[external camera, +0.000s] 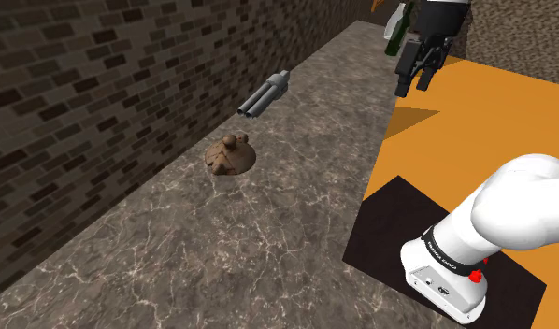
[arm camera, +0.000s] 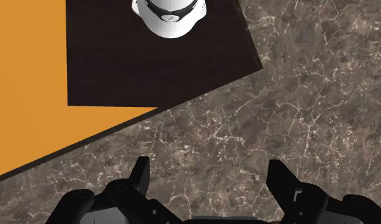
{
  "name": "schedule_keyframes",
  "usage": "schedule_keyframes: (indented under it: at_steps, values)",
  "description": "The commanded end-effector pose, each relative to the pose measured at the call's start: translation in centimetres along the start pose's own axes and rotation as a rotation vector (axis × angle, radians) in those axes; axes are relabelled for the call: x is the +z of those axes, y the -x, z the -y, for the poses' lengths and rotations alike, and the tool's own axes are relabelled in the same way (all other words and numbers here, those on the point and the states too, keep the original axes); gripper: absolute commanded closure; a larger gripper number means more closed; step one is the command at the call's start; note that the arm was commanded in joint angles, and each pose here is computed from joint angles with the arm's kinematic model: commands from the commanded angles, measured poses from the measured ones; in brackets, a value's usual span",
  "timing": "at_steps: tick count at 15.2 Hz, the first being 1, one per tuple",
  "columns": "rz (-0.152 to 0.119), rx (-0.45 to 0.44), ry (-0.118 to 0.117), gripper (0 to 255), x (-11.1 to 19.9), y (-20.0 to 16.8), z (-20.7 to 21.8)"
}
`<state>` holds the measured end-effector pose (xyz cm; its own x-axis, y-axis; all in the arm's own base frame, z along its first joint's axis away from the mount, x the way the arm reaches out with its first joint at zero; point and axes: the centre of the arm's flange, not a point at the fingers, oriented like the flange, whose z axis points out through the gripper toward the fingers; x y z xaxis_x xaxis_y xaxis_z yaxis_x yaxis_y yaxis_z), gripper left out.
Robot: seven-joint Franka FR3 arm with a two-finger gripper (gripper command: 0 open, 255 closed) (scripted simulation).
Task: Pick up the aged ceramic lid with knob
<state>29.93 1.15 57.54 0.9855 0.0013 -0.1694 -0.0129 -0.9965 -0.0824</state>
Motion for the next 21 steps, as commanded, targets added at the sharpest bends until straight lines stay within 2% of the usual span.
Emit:
schedule_keyframes:
  at_steps: [1, 21]
  values:
    - [0.000, 0.000, 0.000, 0, 0.0, 0.0, 0.0]
    - [0.024, -0.074, 0.088, 0, 9.9, -21.3, 14.0]
